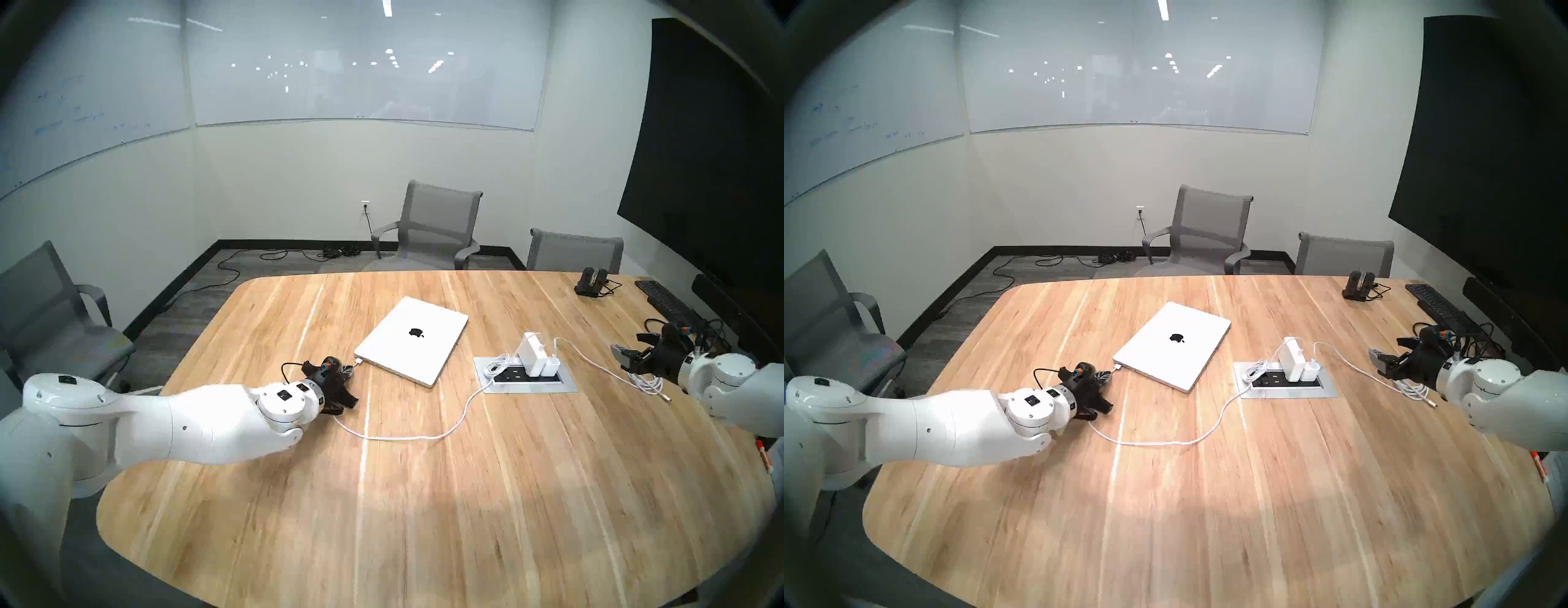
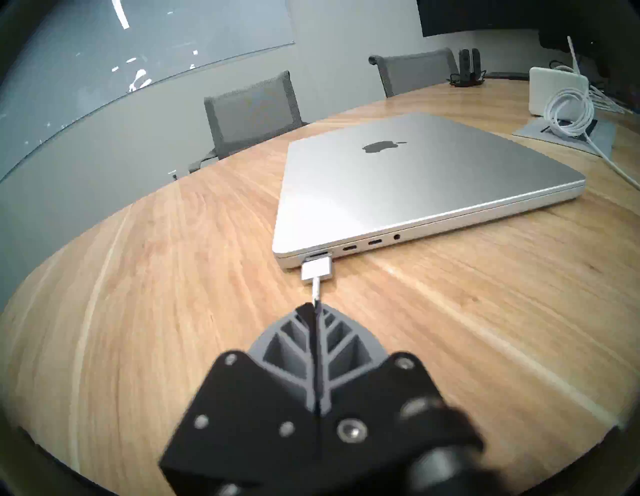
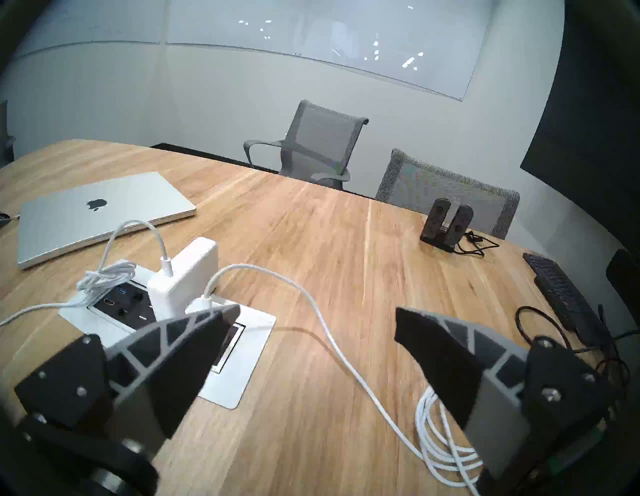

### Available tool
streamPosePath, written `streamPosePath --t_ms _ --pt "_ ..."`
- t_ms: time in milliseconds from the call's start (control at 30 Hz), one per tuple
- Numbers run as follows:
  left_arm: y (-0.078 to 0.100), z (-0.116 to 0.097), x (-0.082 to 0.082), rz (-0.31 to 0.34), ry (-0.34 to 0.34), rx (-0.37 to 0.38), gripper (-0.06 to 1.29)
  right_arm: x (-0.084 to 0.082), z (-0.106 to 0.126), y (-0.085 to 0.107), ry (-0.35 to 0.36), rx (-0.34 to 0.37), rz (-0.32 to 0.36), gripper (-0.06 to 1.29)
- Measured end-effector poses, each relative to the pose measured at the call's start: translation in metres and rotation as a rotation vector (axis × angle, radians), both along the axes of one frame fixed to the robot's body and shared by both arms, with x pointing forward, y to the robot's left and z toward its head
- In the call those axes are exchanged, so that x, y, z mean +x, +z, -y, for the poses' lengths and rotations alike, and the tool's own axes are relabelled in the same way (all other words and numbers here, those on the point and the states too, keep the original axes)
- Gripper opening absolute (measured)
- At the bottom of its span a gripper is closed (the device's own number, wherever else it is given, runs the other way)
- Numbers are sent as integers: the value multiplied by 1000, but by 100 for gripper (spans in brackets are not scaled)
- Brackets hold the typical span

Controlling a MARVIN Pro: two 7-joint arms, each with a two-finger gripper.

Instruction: Plug the charging cable into the port of a MacBook

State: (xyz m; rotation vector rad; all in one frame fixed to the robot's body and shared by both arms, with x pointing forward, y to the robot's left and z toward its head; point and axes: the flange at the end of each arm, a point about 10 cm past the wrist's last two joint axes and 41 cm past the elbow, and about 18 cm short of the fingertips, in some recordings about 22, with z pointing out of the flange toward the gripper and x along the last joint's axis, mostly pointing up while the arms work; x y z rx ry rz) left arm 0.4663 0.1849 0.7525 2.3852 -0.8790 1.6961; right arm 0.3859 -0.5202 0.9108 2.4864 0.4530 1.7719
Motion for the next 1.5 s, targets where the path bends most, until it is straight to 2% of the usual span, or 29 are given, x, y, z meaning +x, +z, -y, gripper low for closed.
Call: streamPosePath --t_ms 267,833,1100,1500 --pt "-2 2 -2 7 0 10 -2 0 0 0 0 0 0 122" --pt "-3 -1 11 16 -15 14 -2 0 0 0 0 0 0 122" --pt "-1 0 20 31 -37 63 -2 0 0 0 0 0 0 122" --pt "1 1 24 45 -44 119 -2 0 0 0 0 0 0 122"
